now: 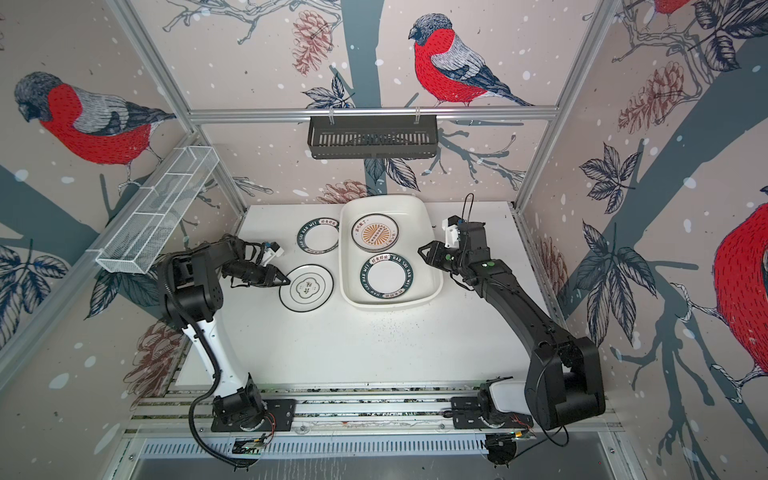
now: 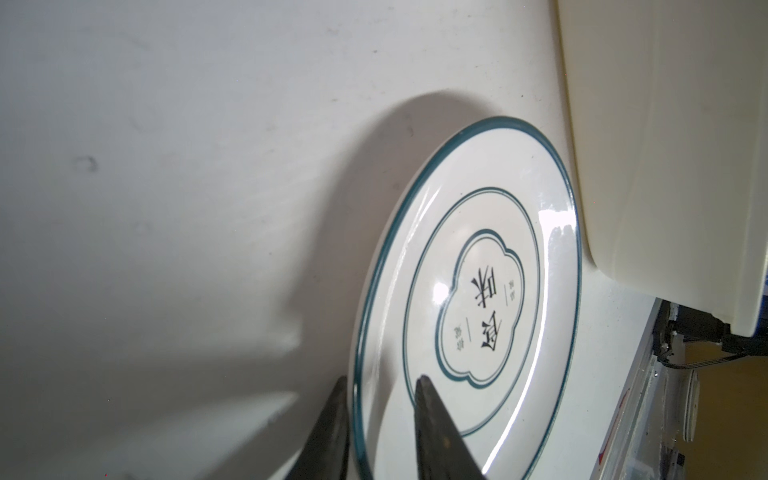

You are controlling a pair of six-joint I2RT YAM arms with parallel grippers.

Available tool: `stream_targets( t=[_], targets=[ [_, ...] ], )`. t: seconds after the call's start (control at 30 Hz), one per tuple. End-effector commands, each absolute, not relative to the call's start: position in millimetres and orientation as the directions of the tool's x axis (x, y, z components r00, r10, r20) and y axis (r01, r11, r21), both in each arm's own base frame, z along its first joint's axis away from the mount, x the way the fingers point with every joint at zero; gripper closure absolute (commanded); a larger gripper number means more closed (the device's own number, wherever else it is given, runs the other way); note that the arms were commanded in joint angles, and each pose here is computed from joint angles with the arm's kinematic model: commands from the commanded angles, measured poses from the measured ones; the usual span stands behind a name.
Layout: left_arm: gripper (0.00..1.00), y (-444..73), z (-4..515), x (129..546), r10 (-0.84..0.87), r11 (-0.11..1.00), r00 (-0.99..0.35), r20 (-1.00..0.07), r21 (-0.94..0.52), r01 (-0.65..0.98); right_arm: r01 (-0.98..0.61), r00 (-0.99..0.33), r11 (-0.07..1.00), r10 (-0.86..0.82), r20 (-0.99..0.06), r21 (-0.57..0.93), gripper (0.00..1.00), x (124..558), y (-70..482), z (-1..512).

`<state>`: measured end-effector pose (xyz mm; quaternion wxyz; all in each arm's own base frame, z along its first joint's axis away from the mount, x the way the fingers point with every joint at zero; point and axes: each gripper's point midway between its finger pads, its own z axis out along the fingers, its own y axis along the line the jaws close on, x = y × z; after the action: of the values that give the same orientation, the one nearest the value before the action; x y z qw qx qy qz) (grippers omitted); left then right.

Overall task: Place the plates into the plastic bin on the countertop
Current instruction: 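Close the left gripper on the black-outlined plate rim, then tilt the plate upright with the left gripper while the right gripper reaches toward it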

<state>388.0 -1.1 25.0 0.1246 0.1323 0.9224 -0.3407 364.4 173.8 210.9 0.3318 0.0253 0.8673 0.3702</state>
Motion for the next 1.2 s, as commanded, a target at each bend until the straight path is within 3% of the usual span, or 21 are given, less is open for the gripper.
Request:
stream_targets(
  t=[0.0,0.57,0.93,1.17],
  targets=[
    [0.73,1.1,17.9,378.2,0.191,0.735,-0.939,-0.285,-0.592,0.329,-0.219,-0.770,0.707,0.298,-0.564,0.672,0.60,366.6,177.1,216.2],
    [0.83,4.9,24.6,379.2,0.140,0.704,-0.945,-0.296,-0.641,0.305,-0.220,-0.772,0.703,0.299,-0.561,0.677,0.60,367.9,177.8,214.6],
    [0.99,3.3,37.4,380.8,0.121,0.681,-0.942,-0.313,-0.664,0.308,-0.220,-0.771,0.702,0.300,-0.561,0.677,0.61,367.8,177.7,215.0],
    [1.00,2.6,55.1,384.2,0.107,0.675,-0.938,-0.330,-0.669,0.312,-0.224,-0.771,0.699,0.299,-0.563,0.679,0.60,368.6,178.3,216.0]
  ],
)
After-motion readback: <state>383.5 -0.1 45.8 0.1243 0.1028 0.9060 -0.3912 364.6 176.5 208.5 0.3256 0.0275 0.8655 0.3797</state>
